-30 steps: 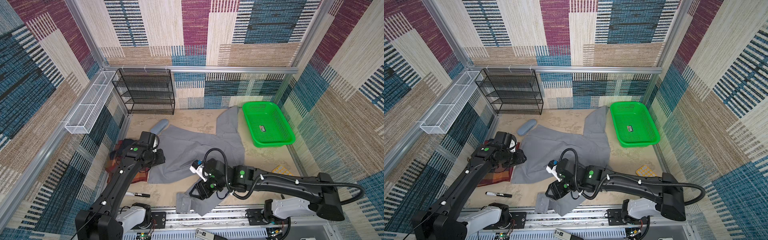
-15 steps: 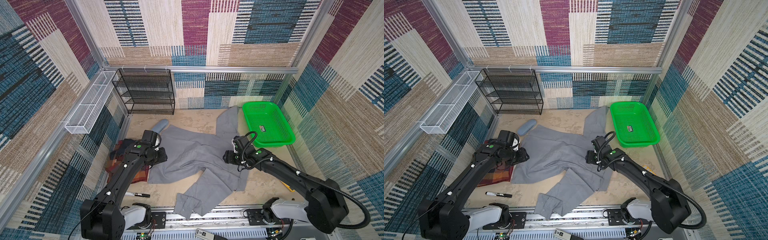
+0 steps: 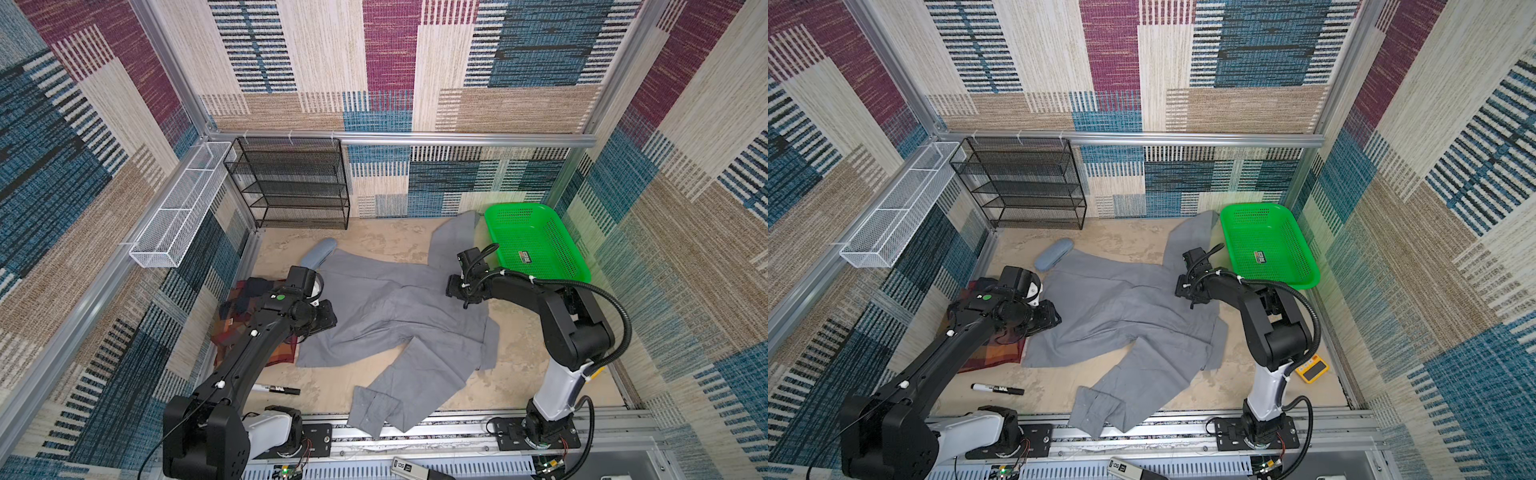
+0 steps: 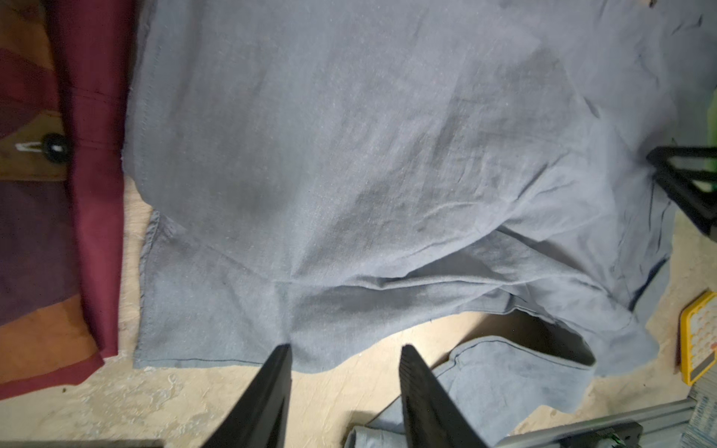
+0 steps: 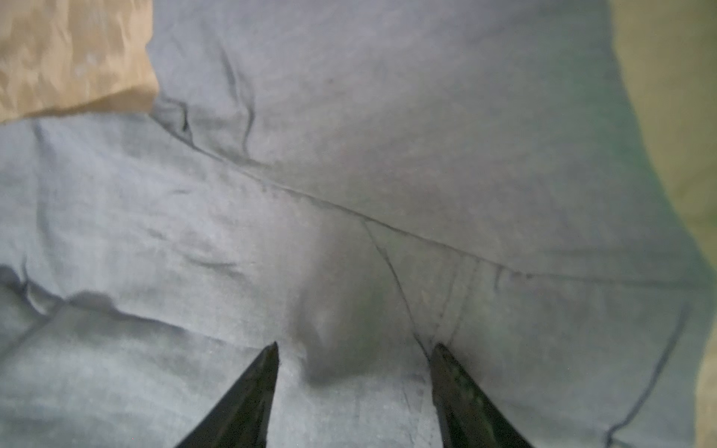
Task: Fold and stack the long sleeve shirts
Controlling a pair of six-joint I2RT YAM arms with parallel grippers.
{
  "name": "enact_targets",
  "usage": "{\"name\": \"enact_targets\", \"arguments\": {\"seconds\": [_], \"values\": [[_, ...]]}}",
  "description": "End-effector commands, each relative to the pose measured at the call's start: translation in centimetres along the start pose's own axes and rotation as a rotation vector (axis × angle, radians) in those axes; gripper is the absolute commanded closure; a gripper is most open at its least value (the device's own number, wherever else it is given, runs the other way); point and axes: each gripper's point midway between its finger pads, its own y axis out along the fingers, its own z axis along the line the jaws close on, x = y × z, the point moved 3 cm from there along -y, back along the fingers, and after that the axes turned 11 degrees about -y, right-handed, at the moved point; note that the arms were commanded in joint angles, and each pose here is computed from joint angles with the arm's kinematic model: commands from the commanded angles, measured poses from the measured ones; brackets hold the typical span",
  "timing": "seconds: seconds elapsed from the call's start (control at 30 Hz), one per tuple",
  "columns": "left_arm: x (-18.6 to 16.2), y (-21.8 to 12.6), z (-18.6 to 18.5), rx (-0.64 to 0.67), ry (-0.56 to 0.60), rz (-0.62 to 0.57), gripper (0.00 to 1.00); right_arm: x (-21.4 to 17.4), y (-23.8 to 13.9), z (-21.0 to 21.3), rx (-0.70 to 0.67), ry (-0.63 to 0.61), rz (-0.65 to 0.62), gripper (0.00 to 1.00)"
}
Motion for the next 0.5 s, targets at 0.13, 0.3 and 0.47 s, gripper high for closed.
{"name": "enact_targets", "arguments": {"seconds": [0.13,0.3,0.47], "values": [[0.1,0.9,-0.2,-0.019,-0.015,0.013,0.51,4.5,4.7,-1.0,-0.038,0.008,0.003,0.37],[0.2,1.7,0.0,-0.004,-0.014,0.031,0.51,9.1,6.6,-0.3,-0.067,-0.036,-0.015,0.36],[-0.6,1.7,0.0,-0.018,-0.034,0.062,0.51,10.3,0.4,0.0,-0.06,-0.004,-0.154,0.32]]}}
